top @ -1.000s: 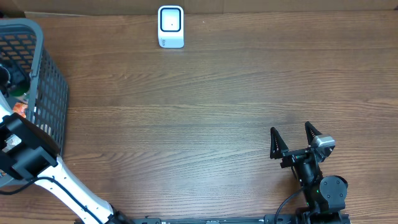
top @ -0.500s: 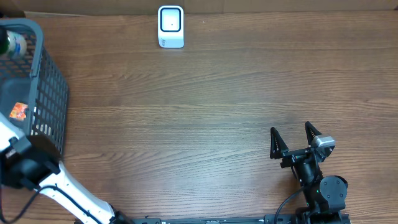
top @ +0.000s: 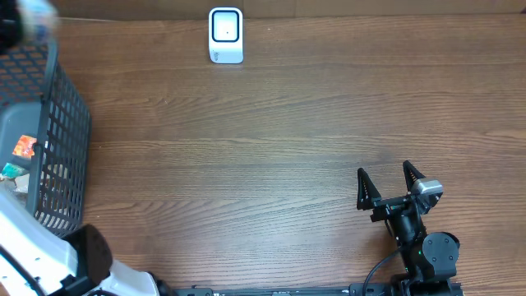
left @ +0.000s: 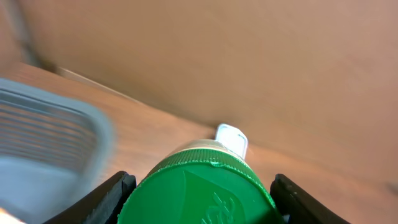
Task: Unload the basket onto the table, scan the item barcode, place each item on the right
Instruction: 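Lift the jar out and set it on the table near the scanner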
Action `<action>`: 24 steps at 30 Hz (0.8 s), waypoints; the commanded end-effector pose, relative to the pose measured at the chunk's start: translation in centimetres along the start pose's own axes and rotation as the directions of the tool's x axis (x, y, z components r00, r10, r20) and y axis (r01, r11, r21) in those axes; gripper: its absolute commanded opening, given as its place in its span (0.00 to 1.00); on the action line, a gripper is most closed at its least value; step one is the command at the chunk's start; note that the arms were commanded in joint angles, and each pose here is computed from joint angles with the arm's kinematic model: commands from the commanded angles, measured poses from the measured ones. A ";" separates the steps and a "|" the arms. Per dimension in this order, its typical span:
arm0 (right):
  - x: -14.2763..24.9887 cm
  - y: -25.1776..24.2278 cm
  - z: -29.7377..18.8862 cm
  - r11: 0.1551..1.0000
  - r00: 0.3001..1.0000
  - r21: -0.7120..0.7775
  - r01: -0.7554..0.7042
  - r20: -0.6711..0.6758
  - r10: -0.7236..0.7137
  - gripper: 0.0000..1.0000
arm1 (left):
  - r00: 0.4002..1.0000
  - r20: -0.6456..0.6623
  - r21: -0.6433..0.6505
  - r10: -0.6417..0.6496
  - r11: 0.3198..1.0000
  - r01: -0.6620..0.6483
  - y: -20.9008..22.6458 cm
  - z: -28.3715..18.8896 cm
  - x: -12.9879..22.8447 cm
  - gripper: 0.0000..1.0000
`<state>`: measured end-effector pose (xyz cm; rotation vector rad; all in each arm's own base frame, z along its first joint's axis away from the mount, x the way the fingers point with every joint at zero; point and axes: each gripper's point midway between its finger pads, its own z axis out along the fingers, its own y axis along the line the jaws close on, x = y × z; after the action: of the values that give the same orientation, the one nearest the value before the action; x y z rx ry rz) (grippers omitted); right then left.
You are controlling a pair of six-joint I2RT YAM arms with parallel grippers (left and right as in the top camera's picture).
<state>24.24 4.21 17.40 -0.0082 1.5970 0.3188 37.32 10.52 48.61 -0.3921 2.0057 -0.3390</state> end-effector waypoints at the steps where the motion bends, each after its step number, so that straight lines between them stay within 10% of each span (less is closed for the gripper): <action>1: 0.3 -0.2 0.0 1.000 1.000 0.004 -0.003 -0.001 0.003 1.00 | 0.990 -0.139 0.064 0.021 0.998 -0.012 -3.8 2.8 3.5 0.46; 11: 0.3 -0.2 0.0 1.000 1.000 0.004 -0.002 -0.001 0.002 1.00 | 0.843 -0.476 0.123 0.250 0.968 -0.218 -13.2 11.1 16.0 0.45; 24: 0.3 -0.2 0.0 1.000 1.000 0.004 -0.003 -0.001 0.003 1.00 | 0.451 -0.785 0.277 0.424 0.892 -0.357 -21.1 20.4 38.3 0.45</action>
<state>24.24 4.21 17.40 -0.0082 1.5970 0.3188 42.56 -23.94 20.51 0.3948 2.8624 -0.3647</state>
